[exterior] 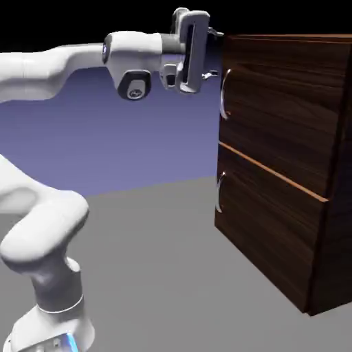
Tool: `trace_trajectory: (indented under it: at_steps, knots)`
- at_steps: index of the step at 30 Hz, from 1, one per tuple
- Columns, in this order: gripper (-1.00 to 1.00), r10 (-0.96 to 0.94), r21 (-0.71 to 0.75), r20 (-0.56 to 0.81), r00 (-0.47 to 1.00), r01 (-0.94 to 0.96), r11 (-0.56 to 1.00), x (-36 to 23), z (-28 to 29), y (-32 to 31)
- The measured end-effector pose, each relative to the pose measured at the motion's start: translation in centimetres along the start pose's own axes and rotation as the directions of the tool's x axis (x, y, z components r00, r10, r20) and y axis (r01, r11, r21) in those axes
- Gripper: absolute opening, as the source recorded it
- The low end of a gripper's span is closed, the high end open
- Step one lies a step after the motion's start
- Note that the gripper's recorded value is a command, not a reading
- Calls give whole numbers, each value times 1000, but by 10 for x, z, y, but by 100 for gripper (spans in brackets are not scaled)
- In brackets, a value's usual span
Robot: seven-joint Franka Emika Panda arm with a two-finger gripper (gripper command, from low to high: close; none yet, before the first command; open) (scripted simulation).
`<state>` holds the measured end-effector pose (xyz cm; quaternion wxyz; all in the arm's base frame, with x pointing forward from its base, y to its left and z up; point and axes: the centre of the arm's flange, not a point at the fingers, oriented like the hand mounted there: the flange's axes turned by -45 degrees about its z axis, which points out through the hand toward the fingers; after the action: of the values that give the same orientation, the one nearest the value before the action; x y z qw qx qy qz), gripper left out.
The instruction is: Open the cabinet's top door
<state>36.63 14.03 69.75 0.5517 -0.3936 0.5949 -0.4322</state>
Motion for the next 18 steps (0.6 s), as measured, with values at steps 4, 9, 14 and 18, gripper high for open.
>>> trace_trajectory:
  at_steps: [4,9,14,18]
  knots:
    - [0,245,31,32,969,-246,969,-32,4,19]
    - [0,528,26,69,847,-530,847,-66,17,57]
    - [0,765,-11,73,640,-766,642,-91,38,111]
    - [0,905,-38,41,424,-904,426,-103,60,164]
